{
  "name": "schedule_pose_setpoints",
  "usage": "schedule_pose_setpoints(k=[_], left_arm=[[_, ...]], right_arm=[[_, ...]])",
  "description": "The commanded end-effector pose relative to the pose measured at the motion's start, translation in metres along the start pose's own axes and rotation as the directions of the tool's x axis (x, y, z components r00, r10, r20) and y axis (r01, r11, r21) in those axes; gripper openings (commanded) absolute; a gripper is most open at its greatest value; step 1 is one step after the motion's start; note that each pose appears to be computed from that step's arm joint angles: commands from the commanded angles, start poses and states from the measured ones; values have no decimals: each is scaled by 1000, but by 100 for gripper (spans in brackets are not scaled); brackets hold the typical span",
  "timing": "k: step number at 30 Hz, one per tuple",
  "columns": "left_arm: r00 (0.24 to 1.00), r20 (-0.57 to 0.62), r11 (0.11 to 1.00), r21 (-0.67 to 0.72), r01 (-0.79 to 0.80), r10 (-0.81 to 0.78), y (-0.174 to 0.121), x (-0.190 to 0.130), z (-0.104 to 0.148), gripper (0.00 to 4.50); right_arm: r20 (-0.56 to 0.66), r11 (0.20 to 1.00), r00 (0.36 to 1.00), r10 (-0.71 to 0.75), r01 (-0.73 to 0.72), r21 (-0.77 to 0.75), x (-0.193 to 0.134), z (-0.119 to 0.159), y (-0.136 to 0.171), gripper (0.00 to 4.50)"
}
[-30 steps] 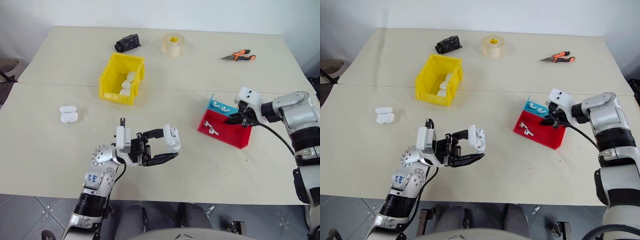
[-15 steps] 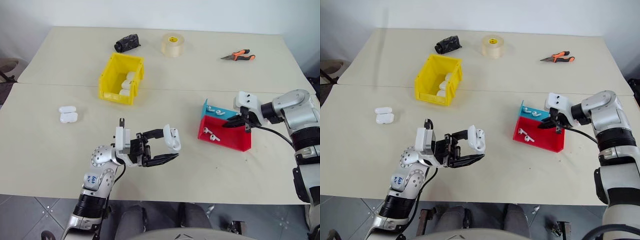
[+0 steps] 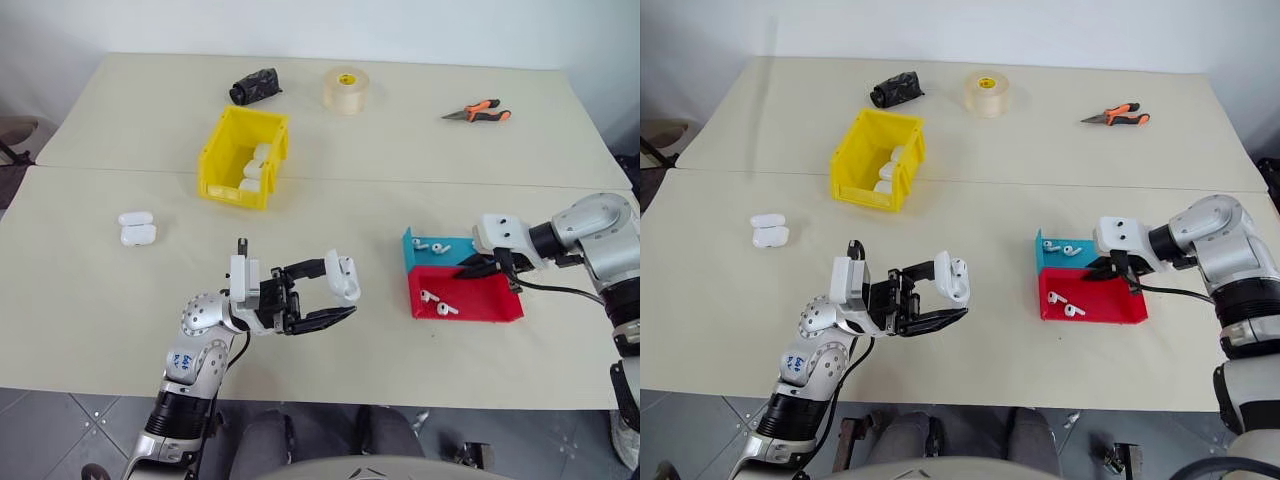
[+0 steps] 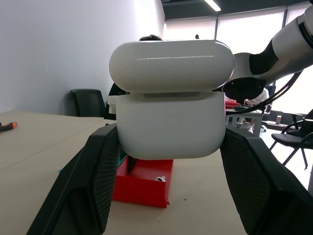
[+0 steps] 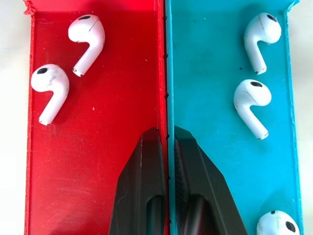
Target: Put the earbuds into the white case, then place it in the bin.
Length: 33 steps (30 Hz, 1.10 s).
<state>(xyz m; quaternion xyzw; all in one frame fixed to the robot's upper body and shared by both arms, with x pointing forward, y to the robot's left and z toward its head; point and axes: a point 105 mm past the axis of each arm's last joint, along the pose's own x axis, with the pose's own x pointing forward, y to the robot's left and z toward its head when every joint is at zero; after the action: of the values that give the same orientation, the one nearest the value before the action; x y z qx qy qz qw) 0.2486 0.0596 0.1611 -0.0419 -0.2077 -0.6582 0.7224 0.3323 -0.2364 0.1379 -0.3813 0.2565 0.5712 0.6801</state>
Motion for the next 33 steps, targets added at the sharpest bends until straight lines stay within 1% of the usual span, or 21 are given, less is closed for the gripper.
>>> schedule_pose_setpoints(k=[1,6,8,9,12,13,16,22,27,29,30,31,33], left_arm=[[999,25,999,38,24,-25,-5,5,8,298],[999,28,999,37,29,-30,-4,6,9,298],[999,26,999,37,30,-31,-4,6,9,298],[999,26,999,37,30,-31,-4,6,9,298],[999,25,999,36,29,-30,-4,5,9,298],[999,25,999,36,29,-30,-4,5,9,298],[999,25,999,37,26,-27,-4,5,9,298],[999,26,999,37,22,-23,-4,4,9,298],[999,29,999,35,21,-22,-4,5,8,298],[999,29,999,35,20,-21,-4,5,8,298],[999,29,999,35,20,-21,-4,5,8,298],[999,29,999,34,19,-20,-4,5,8,298],[999,28,999,32,19,-20,-4,4,8,298]], right_arm=[[-13,997,997,79,-79,21,-1,-1,13,6],[-11,997,999,46,-46,67,1,-2,14,6],[-18,997,999,42,-40,67,1,-3,14,62],[-21,997,999,36,-35,69,1,-3,14,80],[-14,997,999,36,-35,70,0,-1,15,174],[-10,997,999,40,-39,73,-1,0,15,214],[-5,997,999,37,-37,71,-5,4,14,305],[-4,999,1000,-11,11,44,-18,13,5,305],[20,997,999,-35,33,75,-30,24,2,305],[35,994,999,-29,25,110,-38,27,5,305],[44,993,998,-42,37,113,-41,29,4,341],[42,991,998,-42,36,128,-44,29,5,361],[39,990,997,-63,58,129,-51,29,4,422]])
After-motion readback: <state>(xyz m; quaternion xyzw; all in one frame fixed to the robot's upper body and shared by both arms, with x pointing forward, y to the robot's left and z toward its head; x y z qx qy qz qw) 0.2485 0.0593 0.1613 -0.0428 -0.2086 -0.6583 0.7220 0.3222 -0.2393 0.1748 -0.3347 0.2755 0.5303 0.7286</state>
